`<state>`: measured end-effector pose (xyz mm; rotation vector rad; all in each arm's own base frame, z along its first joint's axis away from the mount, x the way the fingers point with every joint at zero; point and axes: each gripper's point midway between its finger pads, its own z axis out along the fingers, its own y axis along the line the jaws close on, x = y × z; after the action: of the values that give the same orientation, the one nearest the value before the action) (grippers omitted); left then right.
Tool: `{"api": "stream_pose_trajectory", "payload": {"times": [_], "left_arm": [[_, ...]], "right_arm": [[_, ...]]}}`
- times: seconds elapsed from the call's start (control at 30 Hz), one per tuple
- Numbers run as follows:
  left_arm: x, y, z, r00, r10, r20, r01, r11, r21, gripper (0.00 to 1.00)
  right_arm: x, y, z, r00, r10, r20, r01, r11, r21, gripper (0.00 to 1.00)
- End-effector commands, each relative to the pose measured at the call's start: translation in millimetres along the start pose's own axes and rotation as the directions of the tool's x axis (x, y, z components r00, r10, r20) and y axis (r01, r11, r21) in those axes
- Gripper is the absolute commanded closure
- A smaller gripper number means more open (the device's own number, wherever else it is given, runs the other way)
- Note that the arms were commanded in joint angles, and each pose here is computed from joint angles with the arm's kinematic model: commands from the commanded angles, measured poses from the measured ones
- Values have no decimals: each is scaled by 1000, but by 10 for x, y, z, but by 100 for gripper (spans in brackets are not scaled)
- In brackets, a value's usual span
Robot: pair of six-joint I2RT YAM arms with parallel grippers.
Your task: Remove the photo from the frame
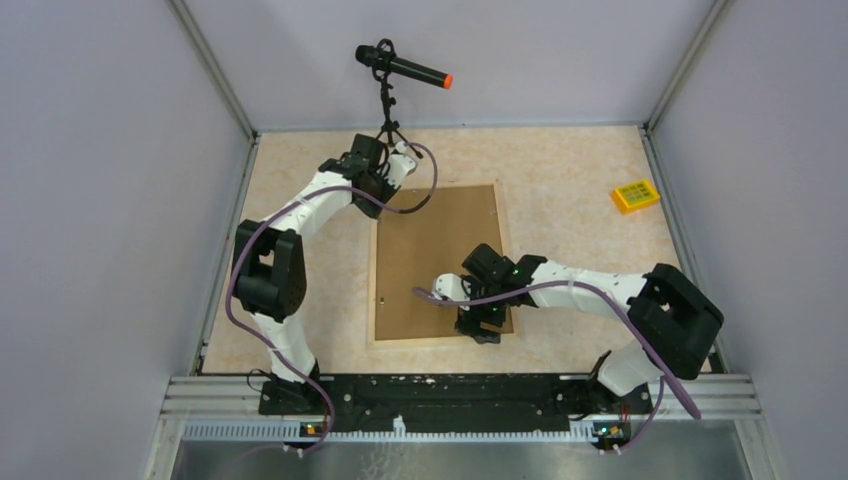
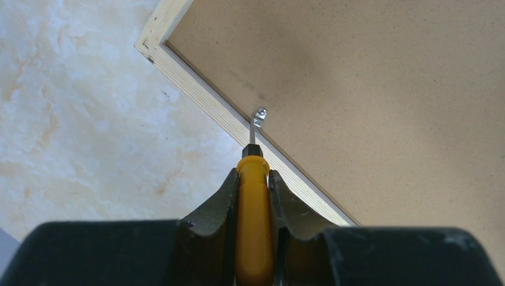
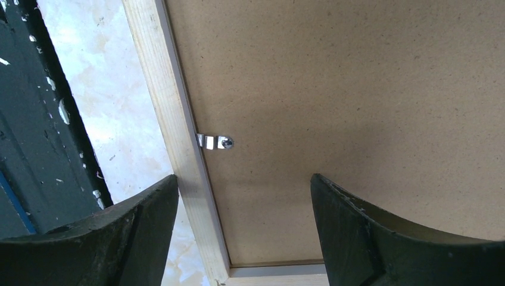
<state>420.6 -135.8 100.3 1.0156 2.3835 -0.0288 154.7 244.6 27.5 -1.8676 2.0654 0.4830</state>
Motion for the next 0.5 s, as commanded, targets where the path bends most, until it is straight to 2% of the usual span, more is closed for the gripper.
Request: {"api": "stream_pose_trajectory", "payload": {"times": [0.0, 0.3, 0.47], "left_arm": [[304, -370, -89, 992, -37, -118, 51, 991, 120, 100], [287, -560, -92, 989, -73, -126, 95, 980, 175, 100], [266, -679, -70, 981, -137, -134, 164, 962, 219, 100]], "right_arm": [[-44, -10, 181, 1000, 7, 6, -7, 1000, -8, 22], [-101, -43, 185, 1000, 12, 15, -12, 1000, 1, 23], [-129, -52, 190, 1000, 18, 21, -18, 1000, 4, 23]]}}
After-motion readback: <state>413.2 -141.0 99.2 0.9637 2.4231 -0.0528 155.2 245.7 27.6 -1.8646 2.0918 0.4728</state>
